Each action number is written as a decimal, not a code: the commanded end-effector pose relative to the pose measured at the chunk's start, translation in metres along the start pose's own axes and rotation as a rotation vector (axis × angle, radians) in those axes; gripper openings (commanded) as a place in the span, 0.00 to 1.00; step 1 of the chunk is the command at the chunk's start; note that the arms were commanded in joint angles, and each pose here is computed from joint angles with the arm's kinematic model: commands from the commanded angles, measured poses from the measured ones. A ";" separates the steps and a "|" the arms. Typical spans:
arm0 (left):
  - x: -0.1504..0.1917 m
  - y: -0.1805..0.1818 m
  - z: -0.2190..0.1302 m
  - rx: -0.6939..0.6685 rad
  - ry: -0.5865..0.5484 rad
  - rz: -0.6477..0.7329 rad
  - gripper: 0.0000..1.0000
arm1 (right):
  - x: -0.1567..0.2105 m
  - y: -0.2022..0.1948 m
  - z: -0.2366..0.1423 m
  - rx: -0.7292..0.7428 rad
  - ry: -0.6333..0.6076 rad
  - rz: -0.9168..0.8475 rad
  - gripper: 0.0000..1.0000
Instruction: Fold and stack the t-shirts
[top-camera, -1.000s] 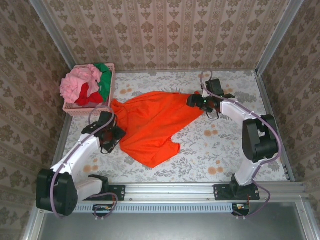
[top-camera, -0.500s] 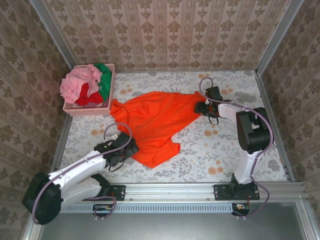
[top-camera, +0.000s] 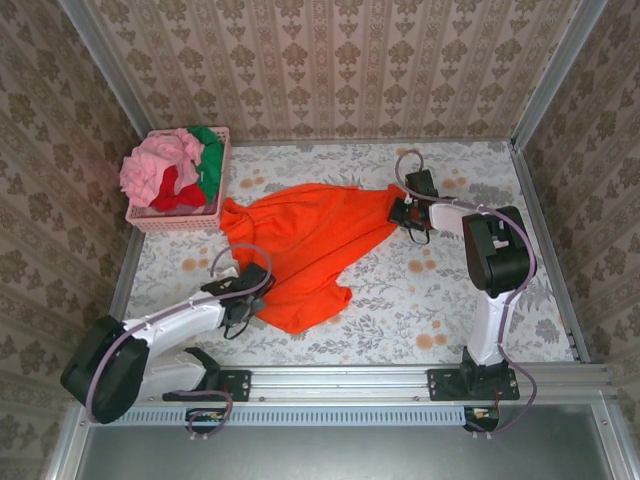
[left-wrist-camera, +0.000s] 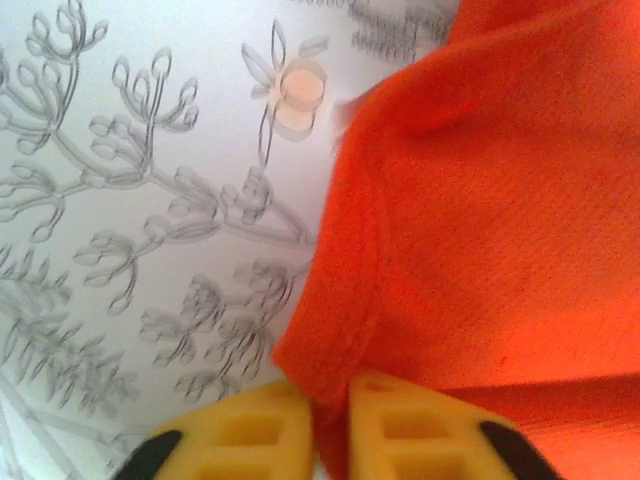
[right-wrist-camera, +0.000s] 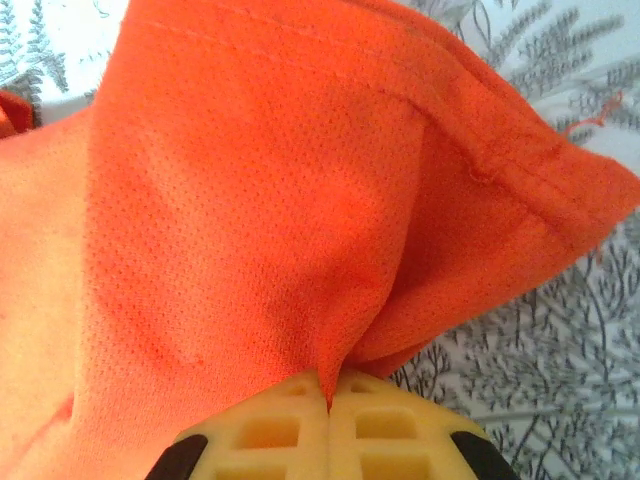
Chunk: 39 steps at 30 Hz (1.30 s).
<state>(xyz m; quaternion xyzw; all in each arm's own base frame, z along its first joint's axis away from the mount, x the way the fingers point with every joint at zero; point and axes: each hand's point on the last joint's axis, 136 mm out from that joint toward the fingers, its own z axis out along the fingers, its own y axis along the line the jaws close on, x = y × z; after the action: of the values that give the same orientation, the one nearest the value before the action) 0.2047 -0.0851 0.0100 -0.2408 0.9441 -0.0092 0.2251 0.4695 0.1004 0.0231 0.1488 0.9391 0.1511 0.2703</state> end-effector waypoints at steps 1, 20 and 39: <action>-0.019 -0.054 0.020 0.242 -0.019 -0.033 0.00 | 0.003 -0.003 -0.021 0.002 -0.044 0.040 0.00; -0.107 -0.102 0.039 0.236 0.052 0.200 0.21 | 0.121 -0.072 -0.144 0.067 -0.127 0.137 0.05; -0.026 -0.100 -0.024 0.246 0.086 0.102 0.95 | 0.020 0.046 -0.104 -0.005 -0.148 -0.226 0.77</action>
<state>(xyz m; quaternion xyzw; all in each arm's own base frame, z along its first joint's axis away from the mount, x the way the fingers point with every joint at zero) 0.2852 -0.1729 0.0716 -0.0972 0.9554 -0.1294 0.2470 0.3816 0.1084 0.1165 0.0774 0.9268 0.0879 0.3568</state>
